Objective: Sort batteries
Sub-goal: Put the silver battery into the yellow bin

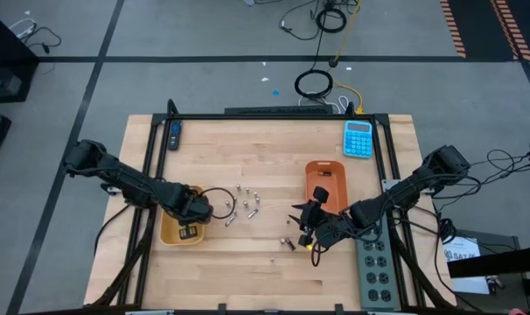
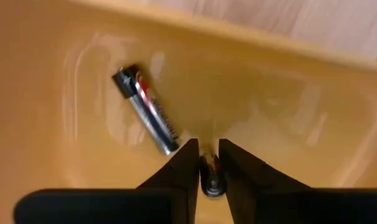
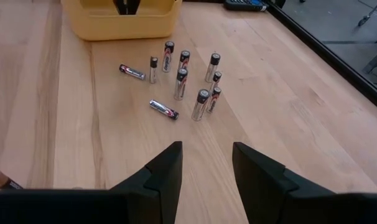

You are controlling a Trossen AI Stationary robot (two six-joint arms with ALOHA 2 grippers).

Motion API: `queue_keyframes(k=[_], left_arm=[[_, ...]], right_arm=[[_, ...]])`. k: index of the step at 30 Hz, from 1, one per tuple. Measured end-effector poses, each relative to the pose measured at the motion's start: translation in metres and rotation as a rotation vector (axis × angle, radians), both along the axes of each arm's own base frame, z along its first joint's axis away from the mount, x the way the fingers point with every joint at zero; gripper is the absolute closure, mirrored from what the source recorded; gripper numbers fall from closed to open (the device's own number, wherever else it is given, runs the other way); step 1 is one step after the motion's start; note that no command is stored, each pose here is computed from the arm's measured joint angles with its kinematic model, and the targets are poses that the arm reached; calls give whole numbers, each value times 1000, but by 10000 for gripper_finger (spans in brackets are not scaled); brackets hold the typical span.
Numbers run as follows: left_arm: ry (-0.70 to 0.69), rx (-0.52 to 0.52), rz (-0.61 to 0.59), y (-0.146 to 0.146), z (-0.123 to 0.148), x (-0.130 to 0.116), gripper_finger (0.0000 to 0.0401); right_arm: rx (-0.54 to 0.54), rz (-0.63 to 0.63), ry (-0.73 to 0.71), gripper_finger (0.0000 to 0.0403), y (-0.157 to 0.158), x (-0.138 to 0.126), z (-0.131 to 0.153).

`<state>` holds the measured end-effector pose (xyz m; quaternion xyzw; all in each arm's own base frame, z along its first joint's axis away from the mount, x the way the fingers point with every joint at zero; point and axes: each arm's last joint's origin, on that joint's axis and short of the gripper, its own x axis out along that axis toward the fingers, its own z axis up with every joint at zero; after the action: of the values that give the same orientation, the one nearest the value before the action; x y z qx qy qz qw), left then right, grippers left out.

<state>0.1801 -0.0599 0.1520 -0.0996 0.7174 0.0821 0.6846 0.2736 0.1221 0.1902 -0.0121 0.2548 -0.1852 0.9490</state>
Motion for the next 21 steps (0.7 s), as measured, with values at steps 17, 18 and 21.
queue_keyframes(k=[17,18,21], left_arm=[[-57,107,-74,-7,65,23,259],[-106,128,-82,-8,70,28,258],[-256,186,-115,-10,77,42,258]], right_arm=[[3,-2,-1,271,0,0,0],[3,-1,-2,271,0,0,0],[8,-1,-11,271,0,1,1]])
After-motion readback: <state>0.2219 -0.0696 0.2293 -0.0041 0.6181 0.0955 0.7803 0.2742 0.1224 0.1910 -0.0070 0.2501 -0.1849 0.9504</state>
